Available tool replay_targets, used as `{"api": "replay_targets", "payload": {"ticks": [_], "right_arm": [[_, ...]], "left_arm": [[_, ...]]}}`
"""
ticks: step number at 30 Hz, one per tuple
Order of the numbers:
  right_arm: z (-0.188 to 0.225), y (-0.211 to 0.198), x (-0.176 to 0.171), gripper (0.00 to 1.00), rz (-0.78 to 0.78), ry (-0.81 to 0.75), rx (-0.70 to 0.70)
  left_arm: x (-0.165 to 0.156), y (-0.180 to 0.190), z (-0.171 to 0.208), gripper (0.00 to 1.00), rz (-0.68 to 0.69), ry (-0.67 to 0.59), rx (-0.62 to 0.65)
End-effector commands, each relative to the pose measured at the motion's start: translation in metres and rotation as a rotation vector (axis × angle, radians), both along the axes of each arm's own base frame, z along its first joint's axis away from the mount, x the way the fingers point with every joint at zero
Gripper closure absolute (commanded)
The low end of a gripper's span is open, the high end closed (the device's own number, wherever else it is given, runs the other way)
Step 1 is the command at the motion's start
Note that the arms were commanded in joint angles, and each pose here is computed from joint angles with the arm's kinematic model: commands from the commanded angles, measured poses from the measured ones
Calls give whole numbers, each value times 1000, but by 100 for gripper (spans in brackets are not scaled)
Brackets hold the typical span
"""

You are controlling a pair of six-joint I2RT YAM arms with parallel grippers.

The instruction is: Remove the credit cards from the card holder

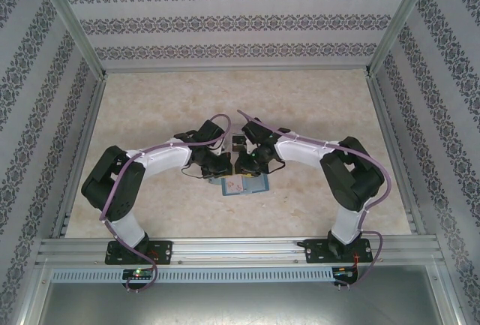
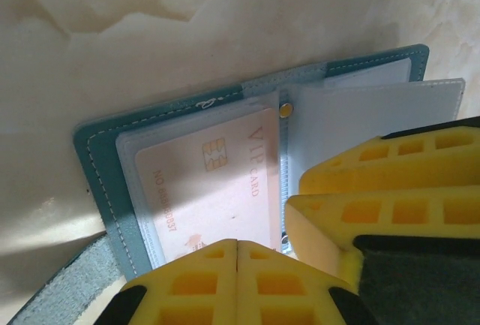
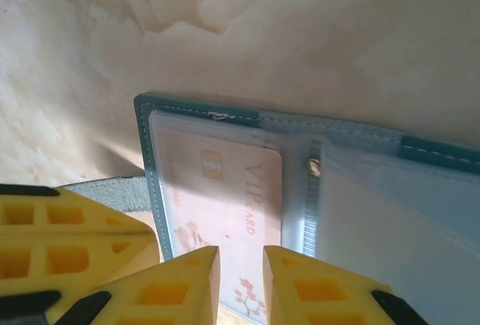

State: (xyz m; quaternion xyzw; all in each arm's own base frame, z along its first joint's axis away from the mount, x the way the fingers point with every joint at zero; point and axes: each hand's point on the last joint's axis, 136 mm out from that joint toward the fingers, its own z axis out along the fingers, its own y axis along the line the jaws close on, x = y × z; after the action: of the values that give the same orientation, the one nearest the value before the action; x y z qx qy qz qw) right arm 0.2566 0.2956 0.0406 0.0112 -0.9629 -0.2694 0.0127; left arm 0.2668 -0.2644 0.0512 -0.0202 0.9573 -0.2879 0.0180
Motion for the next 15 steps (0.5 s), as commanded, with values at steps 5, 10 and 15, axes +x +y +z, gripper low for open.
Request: {"api": "replay_targets", "payload": {"ticks": [5, 10, 15], "right_arm": [[-4, 12, 0, 75, 7, 24, 20], [-7, 10, -1, 75, 6, 25, 9], [-12, 10, -1, 74, 11, 32, 6]], "left_arm": [[-8, 4, -7, 100, -15, 41, 5], [-10, 3, -14, 100, -18, 62, 1], [-13, 4, -22, 100, -21, 84, 11]]}}
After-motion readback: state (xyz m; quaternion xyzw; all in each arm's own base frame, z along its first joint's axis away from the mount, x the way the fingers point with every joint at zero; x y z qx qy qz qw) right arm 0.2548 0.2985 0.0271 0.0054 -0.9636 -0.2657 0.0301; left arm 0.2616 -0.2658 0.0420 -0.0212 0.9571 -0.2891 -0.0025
